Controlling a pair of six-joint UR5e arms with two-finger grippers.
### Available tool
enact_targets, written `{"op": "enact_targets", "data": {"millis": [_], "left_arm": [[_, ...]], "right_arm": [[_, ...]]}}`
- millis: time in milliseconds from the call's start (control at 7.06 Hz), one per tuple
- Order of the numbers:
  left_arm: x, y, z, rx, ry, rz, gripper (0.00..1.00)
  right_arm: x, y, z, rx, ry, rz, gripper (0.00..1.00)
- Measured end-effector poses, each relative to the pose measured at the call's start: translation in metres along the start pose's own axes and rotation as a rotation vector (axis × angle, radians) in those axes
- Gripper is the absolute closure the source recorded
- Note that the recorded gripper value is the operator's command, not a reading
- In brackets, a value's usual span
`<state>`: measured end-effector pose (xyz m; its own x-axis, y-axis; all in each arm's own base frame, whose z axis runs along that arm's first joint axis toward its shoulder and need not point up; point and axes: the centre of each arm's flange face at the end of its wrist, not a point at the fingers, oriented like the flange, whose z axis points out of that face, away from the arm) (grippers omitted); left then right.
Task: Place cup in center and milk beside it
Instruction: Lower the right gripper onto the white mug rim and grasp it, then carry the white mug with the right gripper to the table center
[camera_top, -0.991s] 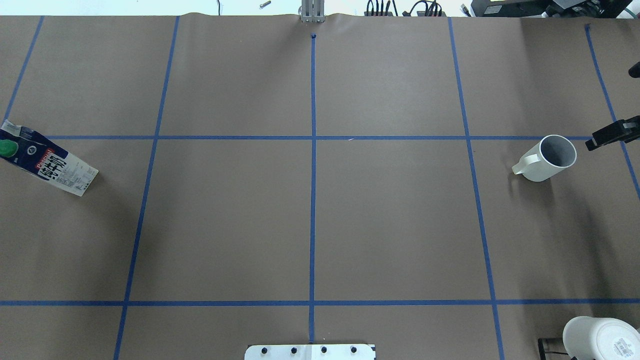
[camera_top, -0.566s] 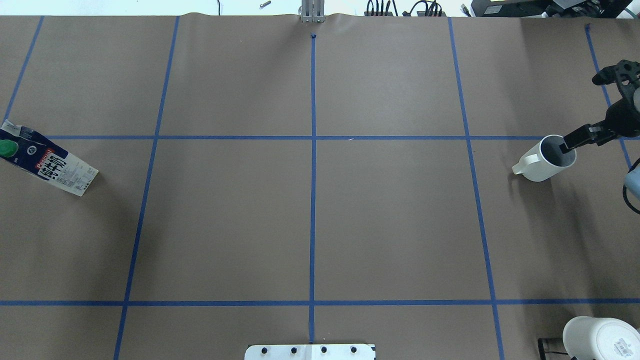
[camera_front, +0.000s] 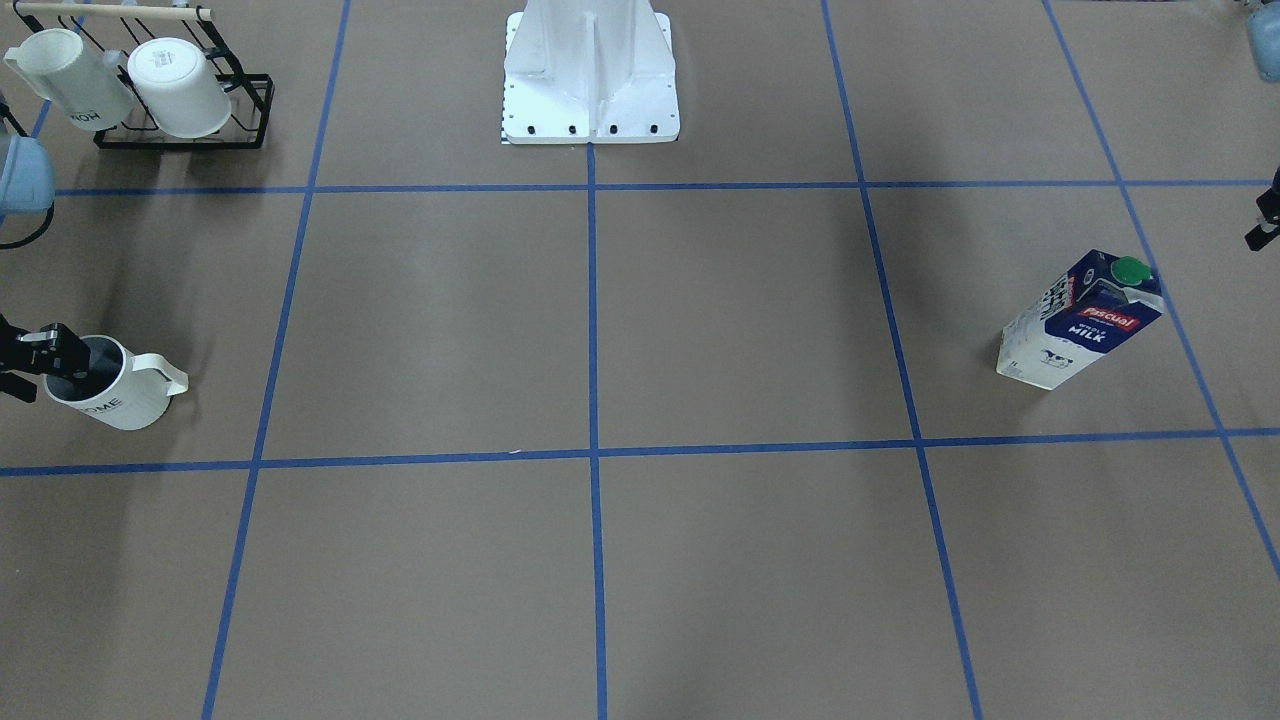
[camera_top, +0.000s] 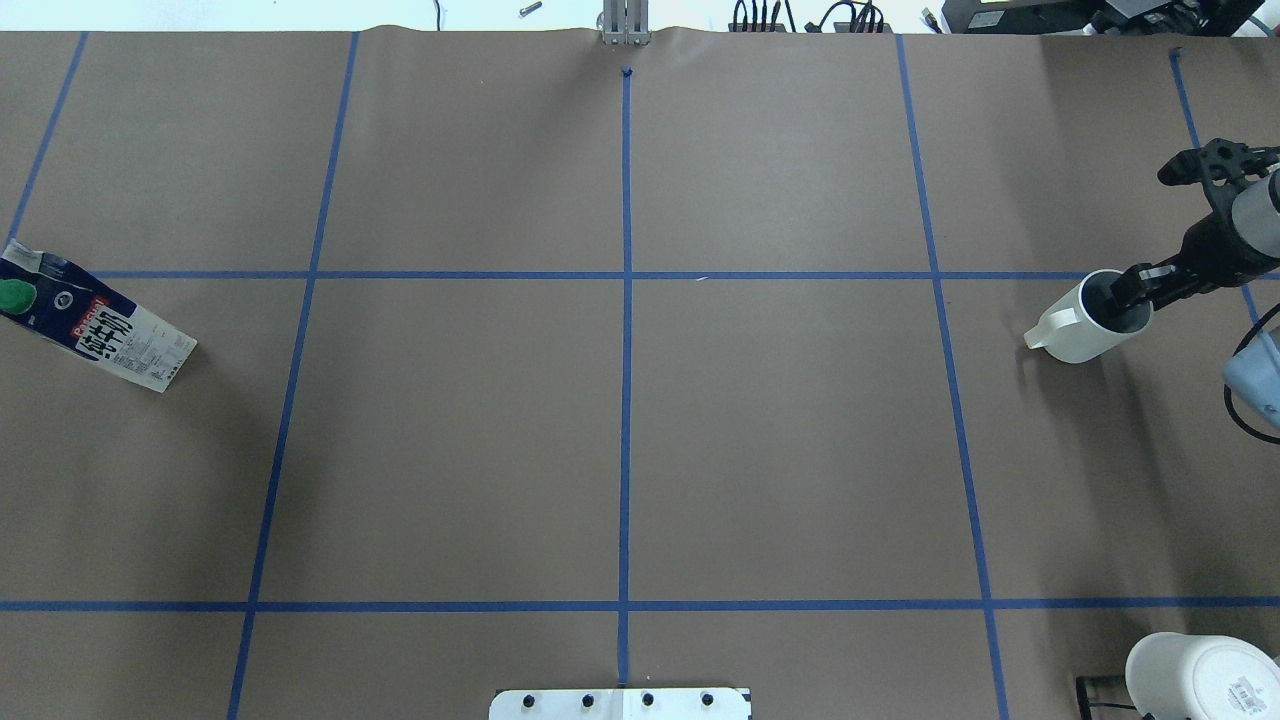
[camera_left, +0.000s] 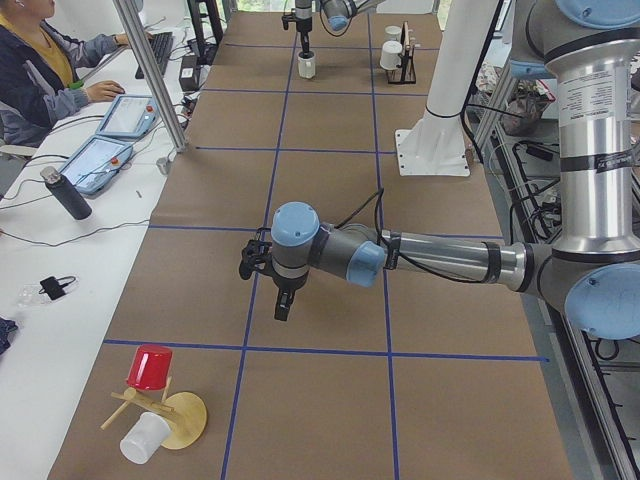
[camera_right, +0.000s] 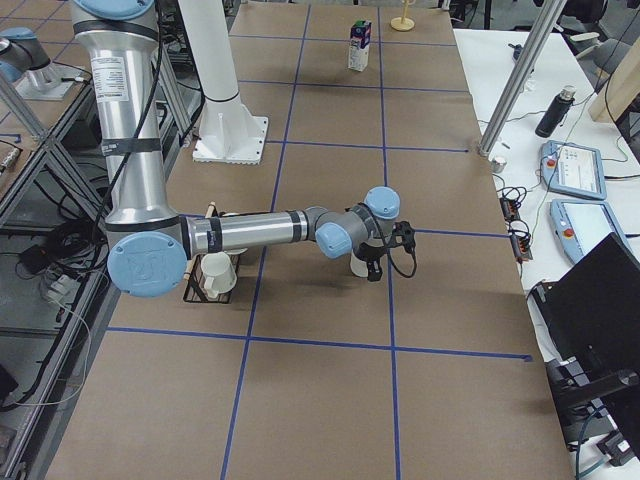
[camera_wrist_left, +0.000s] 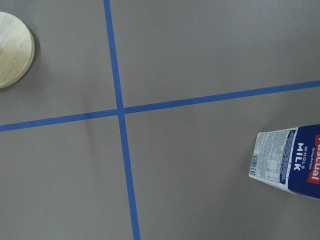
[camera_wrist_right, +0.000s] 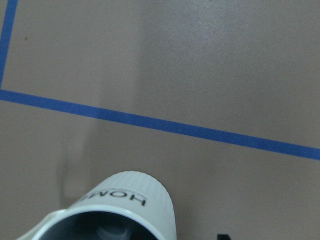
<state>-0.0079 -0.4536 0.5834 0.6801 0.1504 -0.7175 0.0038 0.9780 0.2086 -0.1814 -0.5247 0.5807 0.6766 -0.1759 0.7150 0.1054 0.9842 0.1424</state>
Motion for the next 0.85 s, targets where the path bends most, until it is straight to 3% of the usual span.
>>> {"op": "enact_targets", "data": {"millis": [425,566,850], "left_arm": [[0.001,0.000,-0.001,0.001,0.001,0.001,0.02],[0.001,0.000,-0.001,0.002,0.002,0.001,0.02],[0.000,0.000,0.000,0.001,0.001,0.001,0.02]], "right_arm": [[-0.021,-0.007,-0.020,0.036,-0.018,-0.029,1.00],[-0.043,-0.012,-0.040,0.057,-0.030,-0.041,1.00],[-0.127,-0.039,-0.078,0.075,-0.068,0.022,1.00]]}}
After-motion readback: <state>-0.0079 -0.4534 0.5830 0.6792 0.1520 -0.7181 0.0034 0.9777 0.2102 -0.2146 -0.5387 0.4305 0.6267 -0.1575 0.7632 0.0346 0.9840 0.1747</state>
